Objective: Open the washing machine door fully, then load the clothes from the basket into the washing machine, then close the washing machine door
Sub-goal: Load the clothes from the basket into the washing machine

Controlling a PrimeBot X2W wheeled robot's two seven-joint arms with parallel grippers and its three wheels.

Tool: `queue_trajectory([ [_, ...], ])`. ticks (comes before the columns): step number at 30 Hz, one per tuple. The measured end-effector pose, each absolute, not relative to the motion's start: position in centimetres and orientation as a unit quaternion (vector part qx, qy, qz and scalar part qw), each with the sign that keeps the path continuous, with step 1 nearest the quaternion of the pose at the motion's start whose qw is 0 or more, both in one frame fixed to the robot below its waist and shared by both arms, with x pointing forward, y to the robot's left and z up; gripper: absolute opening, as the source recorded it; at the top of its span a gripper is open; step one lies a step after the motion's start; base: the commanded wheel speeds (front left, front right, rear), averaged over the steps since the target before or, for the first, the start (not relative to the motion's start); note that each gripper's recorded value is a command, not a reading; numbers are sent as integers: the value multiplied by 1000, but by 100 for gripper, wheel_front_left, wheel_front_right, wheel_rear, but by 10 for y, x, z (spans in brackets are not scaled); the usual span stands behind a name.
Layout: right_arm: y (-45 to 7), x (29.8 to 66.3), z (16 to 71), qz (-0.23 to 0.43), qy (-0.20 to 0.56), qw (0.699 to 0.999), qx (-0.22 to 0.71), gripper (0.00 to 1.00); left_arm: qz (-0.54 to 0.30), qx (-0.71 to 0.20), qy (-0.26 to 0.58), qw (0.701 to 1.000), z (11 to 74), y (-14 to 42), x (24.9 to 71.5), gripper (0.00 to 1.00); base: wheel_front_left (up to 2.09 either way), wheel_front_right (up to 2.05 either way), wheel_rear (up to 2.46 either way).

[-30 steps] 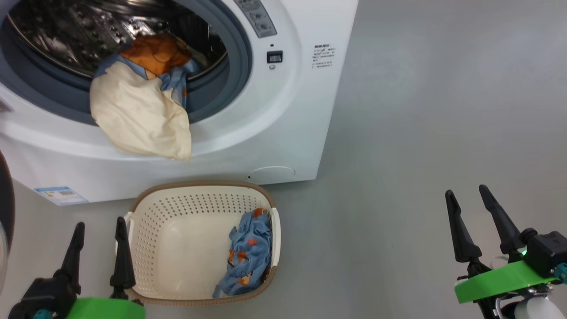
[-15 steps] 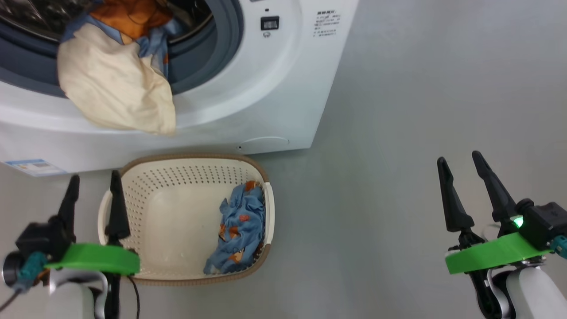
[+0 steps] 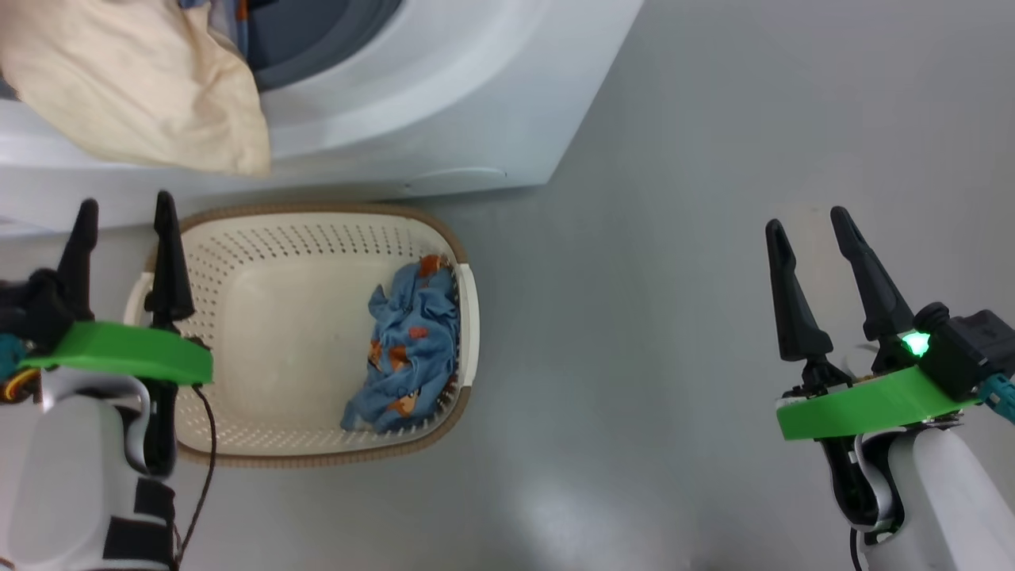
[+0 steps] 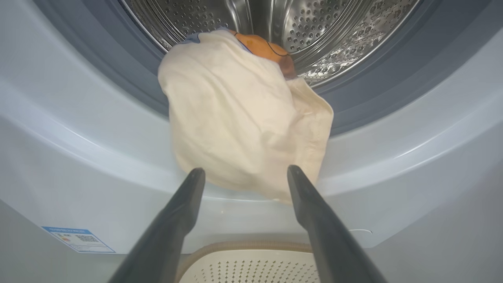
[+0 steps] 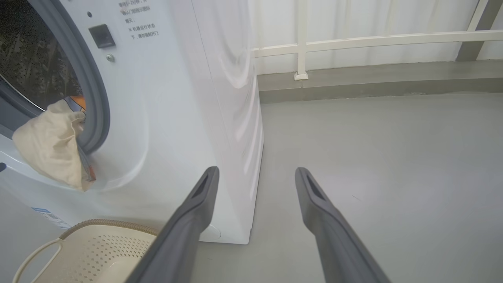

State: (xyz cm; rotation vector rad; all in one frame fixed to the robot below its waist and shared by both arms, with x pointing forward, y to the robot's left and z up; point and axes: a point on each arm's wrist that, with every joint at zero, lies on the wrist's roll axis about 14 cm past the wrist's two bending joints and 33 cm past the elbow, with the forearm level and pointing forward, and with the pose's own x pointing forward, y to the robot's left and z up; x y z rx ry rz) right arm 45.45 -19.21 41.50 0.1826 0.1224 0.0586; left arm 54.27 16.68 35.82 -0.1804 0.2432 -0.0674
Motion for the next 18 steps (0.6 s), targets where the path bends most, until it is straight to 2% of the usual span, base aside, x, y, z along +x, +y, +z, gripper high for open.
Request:
queue_trajectory([
  [18,-187,484,366,33,97,991,91,100,-42,-116,158,980,302,157,599,100,0,0,0],
])
